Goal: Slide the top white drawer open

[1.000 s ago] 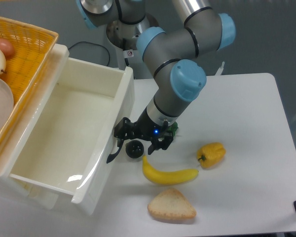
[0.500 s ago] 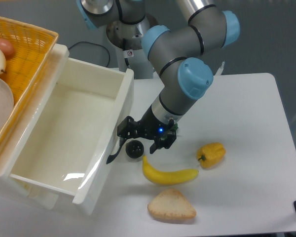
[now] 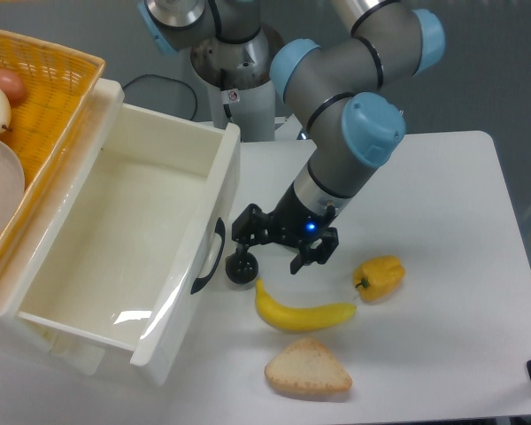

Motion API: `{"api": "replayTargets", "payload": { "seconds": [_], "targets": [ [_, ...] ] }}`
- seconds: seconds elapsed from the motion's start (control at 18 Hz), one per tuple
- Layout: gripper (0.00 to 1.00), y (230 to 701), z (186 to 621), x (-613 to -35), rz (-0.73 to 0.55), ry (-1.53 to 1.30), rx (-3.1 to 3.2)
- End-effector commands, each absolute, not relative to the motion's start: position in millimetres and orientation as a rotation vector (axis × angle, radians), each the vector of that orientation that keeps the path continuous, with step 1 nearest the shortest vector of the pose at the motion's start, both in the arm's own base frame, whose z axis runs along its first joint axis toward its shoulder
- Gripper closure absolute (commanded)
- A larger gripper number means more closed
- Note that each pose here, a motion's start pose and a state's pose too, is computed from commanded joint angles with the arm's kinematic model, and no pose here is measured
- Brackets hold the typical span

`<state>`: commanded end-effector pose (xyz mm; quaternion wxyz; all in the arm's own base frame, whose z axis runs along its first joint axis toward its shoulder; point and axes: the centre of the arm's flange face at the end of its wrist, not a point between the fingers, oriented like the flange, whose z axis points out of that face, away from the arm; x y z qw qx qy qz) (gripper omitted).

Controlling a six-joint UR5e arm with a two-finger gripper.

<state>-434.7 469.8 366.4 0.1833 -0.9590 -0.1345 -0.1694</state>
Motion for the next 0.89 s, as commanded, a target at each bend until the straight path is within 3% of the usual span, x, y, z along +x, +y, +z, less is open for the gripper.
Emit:
{"api": "replayTargets", "payload": {
  "seconds": [0.5, 0.89],
  "targets": [
    [0.0, 445, 330, -462, -0.288, 0.292, -2.852],
    [0.0, 443, 324, -472, -0.184, 0.563, -2.86]
  ]
}}
